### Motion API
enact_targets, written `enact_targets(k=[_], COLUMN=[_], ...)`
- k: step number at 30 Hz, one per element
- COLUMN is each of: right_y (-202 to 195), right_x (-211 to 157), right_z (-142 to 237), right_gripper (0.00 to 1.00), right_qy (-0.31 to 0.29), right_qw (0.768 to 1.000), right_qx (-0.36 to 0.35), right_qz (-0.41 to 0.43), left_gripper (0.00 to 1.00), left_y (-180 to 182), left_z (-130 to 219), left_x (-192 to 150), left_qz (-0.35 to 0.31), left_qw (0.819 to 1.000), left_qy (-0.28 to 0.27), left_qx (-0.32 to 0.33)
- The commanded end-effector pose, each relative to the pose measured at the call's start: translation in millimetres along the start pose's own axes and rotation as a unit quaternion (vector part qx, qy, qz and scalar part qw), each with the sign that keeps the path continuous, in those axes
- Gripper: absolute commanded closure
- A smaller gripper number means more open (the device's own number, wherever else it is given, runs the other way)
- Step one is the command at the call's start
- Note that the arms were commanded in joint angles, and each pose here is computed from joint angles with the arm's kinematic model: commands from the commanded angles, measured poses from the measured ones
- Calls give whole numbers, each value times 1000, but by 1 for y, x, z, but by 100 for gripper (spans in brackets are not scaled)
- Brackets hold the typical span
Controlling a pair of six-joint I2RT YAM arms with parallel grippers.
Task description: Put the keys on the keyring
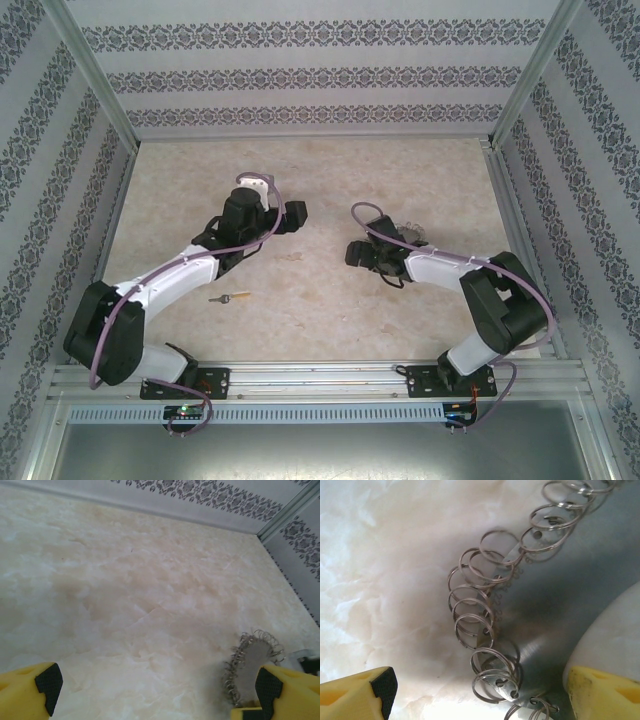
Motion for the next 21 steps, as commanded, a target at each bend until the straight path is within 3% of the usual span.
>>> enact_targets(k=[1, 21], right_y=[21, 211], right_x=[-14, -23], right_z=[-7, -81], right_gripper=[12, 15], right_qy=[25, 74], right_qw=[1000, 984], right_qx=[13, 152], right_qz=[1, 49], left_gripper=[0, 0], left_y=[-9, -20], left_z=[13, 89], left_x=[4, 41], left_qz=[10, -14], left_qw=[1000, 997], left_qy=[1, -76], left_qx=[-19, -21])
Point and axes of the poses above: each hand's point on the last joint's axis, 136 mm out from that joint toward the fingers, its own z axis back along the fingers, its own y axis along the line the jaws close on, x = y × z, the point moved 6 cm from there along z, back along the fingers, and after that the axes turned 2 degrees about -z, right-handed, at the moved point
